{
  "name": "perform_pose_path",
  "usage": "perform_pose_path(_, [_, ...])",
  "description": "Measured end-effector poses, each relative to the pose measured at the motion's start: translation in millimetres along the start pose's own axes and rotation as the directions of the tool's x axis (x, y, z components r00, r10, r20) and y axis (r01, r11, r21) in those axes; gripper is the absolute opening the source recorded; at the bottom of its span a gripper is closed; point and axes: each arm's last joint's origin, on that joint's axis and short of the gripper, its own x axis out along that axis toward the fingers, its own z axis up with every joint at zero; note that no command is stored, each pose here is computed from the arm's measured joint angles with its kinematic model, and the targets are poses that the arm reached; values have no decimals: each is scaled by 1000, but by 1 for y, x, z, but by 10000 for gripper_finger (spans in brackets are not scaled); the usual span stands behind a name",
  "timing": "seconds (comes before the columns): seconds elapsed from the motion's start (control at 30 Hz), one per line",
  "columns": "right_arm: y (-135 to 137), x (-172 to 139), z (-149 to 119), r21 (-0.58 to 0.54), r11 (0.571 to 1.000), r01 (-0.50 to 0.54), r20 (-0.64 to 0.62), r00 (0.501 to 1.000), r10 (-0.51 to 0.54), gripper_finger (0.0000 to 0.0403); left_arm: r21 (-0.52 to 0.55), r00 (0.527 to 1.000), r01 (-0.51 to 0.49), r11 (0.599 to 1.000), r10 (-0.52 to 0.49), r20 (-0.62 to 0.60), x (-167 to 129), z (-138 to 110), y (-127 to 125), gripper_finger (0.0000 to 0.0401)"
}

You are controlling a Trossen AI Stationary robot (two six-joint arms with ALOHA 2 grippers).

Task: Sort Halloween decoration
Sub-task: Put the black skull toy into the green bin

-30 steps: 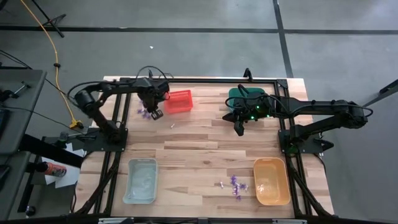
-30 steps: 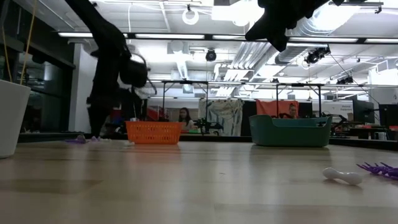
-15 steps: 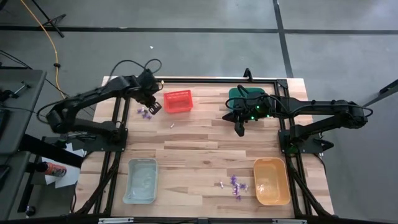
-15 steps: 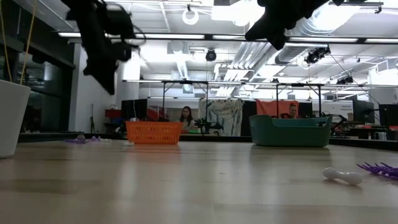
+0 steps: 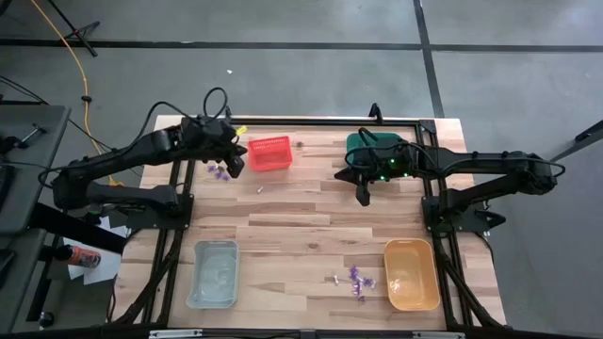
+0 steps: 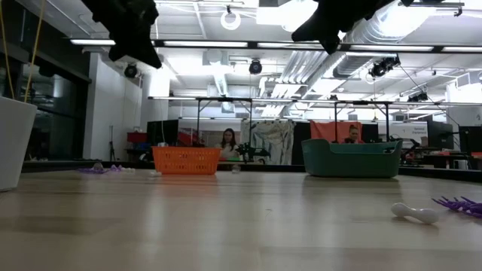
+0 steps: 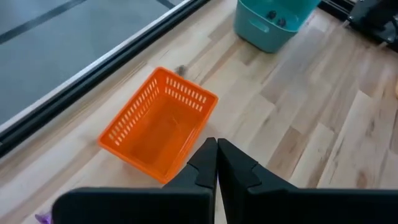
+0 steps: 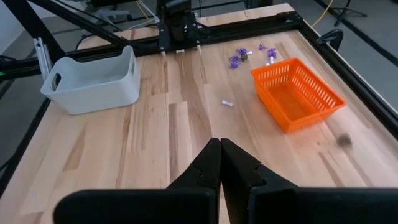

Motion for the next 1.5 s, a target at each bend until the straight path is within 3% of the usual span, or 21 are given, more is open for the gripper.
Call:
perform_pose_path(0.43, [-9, -1, 2, -1, 999, 33, 13, 999, -33, 3, -59, 998, -27, 998, 24, -51, 16, 0, -3, 0])
perform_pose_path(0.67, [-14, 13, 11, 63, 998, 32, 109, 993, -38, 5, -114, 999, 10, 993, -14, -33, 10, -1, -9, 0])
perform_pose_path(0.87, [-18, 55, 20, 88, 996, 21, -20, 1000, -19, 68, -32, 988, 103, 994, -98, 121, -13, 5, -17, 0])
perform_pose_path(0.97, [-25, 80, 24, 69, 990, 124, -138, 984, -114, 122, 19, 972, 93, 996, -95, 216, -22, 11, -15, 0])
perform_pose_path(1.13, [-51, 123, 13, 26, 948, 317, -340, 895, -290, 189, 62, 947, 69, 996, -85, 311, -35, 16, -10, 0])
perform_pose_path(1.3, [-78, 159, -4, 213, 866, 453, -484, 818, -309, 204, 91, 942, 68, 994, -94, 323, -39, 15, -8, 0])
perform_pose_path(1.5, [-104, 188, -24, 296, 777, 556, -578, 752, -318, 204, 115, 950, 58, 992, -90, 298, -38, 13, -8, 0])
